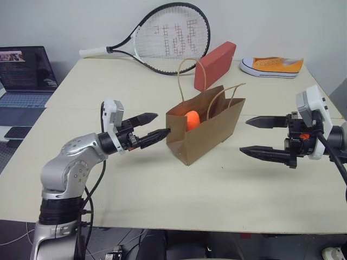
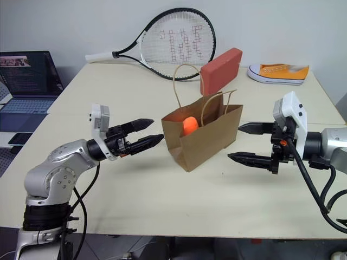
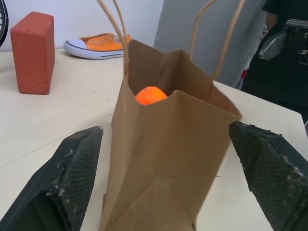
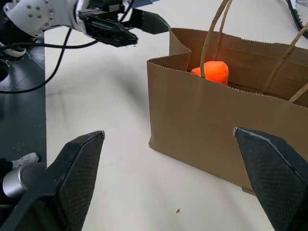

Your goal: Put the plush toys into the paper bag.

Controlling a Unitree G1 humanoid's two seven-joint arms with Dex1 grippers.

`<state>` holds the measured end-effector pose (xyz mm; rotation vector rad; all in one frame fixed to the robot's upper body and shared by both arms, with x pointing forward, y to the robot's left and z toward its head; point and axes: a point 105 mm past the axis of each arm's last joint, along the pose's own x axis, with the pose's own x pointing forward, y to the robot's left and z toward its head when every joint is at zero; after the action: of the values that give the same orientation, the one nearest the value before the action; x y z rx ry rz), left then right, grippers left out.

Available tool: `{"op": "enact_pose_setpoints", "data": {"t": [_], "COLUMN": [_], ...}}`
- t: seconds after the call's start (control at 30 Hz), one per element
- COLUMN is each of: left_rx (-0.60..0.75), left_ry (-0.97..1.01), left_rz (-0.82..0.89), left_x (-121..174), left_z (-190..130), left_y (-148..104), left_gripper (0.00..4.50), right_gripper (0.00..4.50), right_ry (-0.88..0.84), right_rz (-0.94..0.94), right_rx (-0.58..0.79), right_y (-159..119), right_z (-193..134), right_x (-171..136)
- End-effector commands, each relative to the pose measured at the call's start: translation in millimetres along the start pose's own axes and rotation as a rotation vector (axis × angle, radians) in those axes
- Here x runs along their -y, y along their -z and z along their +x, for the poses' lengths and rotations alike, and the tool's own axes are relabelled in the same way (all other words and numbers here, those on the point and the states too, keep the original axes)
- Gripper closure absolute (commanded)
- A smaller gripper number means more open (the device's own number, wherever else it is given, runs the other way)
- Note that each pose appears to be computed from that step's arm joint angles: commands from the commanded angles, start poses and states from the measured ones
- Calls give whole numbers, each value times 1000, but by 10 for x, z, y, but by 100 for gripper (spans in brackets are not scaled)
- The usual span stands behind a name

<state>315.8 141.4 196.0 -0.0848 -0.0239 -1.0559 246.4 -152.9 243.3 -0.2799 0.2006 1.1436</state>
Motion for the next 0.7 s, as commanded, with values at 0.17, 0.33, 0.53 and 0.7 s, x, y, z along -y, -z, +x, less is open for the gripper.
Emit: {"op": "enact_pose_setpoints", "data": {"t": [0.17, 0.33, 0.53, 0.7], "left_rx": [10, -5, -13, -46], "left_ry": [79, 141, 160, 188], "left_rz": [38, 36, 56, 97], "left_x": [-14, 81, 143, 247], "left_z": [129, 176, 206, 250], "left_y": [-53, -34, -28, 5], "left_gripper": [3, 3, 3, 3], "right_gripper": [1, 1, 1, 1], "right_ry": [-4, -2, -11, -16], "right_rz": [-32, -23, -12, -7], "right_rx": [0, -2, 0, -1], "right_y": [-60, -57, -46, -41], "right_z": [-24, -35, -12, -2], "right_x": [-46, -61, -98, -97]}}
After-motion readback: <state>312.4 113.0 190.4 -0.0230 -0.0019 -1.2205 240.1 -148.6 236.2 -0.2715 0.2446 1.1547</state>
